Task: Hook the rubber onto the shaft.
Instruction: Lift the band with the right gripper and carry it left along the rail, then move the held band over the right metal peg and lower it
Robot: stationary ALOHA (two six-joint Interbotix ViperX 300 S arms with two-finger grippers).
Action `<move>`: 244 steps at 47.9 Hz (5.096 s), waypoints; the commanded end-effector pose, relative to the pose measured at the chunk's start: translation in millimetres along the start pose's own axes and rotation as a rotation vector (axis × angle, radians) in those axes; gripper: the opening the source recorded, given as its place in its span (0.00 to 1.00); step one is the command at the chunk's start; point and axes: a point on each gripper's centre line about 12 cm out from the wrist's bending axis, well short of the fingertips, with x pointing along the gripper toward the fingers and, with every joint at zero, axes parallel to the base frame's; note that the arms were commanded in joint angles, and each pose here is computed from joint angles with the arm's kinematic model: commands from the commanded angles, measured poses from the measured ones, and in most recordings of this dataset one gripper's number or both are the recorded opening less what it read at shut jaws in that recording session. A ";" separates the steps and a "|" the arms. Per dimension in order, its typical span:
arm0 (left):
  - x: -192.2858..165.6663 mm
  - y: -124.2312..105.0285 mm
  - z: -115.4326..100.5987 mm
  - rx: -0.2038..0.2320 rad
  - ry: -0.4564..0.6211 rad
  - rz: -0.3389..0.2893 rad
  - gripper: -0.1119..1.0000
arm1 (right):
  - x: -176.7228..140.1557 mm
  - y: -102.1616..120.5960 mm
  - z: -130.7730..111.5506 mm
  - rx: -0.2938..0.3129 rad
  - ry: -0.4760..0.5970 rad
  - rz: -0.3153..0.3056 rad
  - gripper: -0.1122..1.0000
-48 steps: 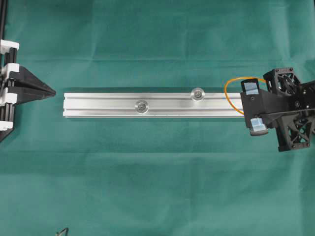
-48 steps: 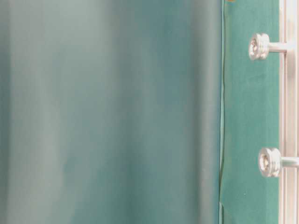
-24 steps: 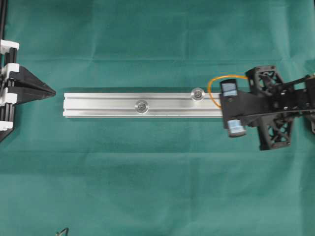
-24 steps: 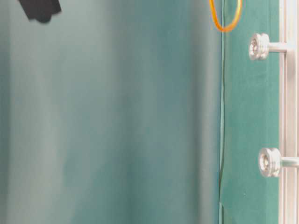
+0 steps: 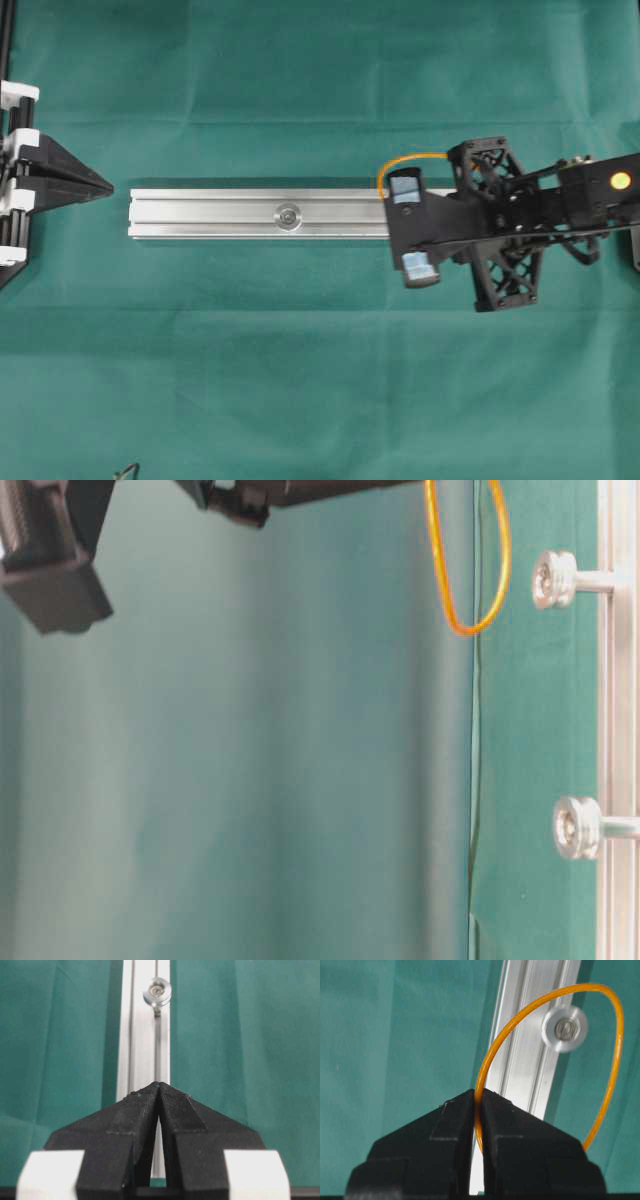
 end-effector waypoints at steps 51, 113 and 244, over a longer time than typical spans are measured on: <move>-3.2 0.0 11.2 0.003 -0.026 0.000 0.10 | 4.3 -0.1 25.0 0.008 -0.054 -0.001 0.16; -2.9 0.1 10.7 0.005 -0.025 0.001 0.10 | 11.3 11.1 25.5 0.000 -0.067 0.026 0.16; -2.9 0.1 10.7 0.006 -0.025 0.001 0.10 | 26.2 59.5 45.4 0.906 -0.103 0.202 0.16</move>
